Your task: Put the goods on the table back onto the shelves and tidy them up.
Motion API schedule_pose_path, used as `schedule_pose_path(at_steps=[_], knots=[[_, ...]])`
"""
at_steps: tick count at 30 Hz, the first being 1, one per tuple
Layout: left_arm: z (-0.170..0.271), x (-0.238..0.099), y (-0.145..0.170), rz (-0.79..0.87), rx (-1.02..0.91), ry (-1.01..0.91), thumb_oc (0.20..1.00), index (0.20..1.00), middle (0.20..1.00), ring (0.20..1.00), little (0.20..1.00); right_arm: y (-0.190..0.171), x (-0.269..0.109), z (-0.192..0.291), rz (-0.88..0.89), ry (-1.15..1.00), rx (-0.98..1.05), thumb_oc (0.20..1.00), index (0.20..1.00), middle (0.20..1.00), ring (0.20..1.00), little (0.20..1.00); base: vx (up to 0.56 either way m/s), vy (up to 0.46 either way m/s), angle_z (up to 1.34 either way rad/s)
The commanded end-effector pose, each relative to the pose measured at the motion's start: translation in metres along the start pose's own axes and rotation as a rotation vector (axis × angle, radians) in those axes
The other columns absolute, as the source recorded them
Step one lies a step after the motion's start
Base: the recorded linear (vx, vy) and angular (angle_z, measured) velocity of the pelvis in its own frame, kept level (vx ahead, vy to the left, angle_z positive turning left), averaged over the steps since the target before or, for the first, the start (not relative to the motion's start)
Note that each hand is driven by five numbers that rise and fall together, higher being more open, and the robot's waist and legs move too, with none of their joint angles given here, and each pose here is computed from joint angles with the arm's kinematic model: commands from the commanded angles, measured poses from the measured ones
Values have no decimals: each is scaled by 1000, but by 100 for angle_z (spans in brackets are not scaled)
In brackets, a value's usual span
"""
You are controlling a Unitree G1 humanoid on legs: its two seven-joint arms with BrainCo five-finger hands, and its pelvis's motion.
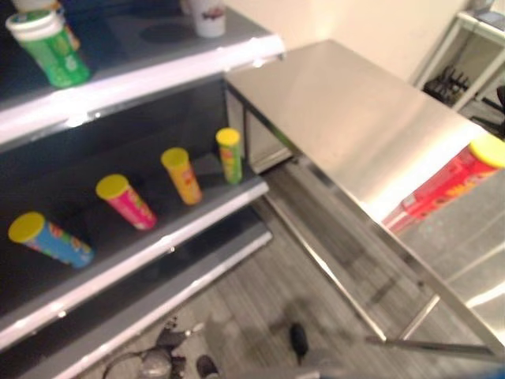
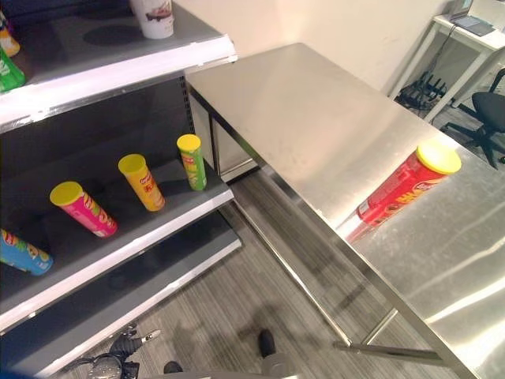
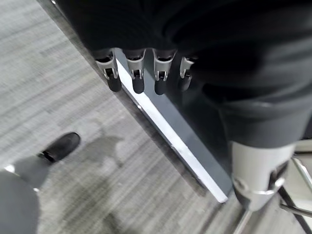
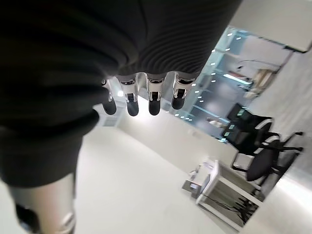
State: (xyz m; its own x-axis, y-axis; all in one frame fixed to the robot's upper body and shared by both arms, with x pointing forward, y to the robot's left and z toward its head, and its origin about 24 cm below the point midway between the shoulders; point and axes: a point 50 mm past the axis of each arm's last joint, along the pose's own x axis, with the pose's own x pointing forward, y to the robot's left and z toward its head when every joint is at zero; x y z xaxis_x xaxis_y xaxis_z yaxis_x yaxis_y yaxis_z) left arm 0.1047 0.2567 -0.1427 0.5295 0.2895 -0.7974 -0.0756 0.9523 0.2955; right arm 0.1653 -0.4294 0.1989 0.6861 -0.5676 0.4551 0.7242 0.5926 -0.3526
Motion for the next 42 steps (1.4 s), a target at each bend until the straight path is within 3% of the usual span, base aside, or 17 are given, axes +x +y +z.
schedule_pose_path(at_steps=[1, 5, 10, 18, 24, 42], knots=[[16, 4, 17, 7, 49, -58, 1000, 1000, 1000, 1000, 1000, -2, 18, 34, 42, -145, 51, 1000, 1000, 1000, 1000, 1000, 64, -368, -4], [27, 5, 8, -35, 40, -109, 1000, 1000, 1000, 1000, 1000, 30, 31, 62, 219, -238, 99, 1000, 1000, 1000, 1000, 1000, 33, -174, -13], [15, 2, -2, -79, 49, -78, 1000, 1000, 1000, 1000, 1000, 45, 37, 70, 314, -256, 146, 1000, 1000, 1000, 1000, 1000, 106, -14, -35], [3, 0, 3, -62, 40, -32, 1000, 1000, 1000, 1000, 1000, 78, 37, 70, 504, -232, 49, 1000, 1000, 1000, 1000, 1000, 55, 69, -18], [-6, -2, 2, -56, 30, -6, 1000, 1000, 1000, 1000, 1000, 80, 38, 75, 522, -270, -83, 1000, 1000, 1000, 1000, 1000, 27, 50, -2], [-12, -4, 0, -60, 29, 8, 1000, 1000, 1000, 1000, 1000, 94, 39, 77, 604, -258, -84, 1000, 1000, 1000, 1000, 1000, 4, 2, 1]])
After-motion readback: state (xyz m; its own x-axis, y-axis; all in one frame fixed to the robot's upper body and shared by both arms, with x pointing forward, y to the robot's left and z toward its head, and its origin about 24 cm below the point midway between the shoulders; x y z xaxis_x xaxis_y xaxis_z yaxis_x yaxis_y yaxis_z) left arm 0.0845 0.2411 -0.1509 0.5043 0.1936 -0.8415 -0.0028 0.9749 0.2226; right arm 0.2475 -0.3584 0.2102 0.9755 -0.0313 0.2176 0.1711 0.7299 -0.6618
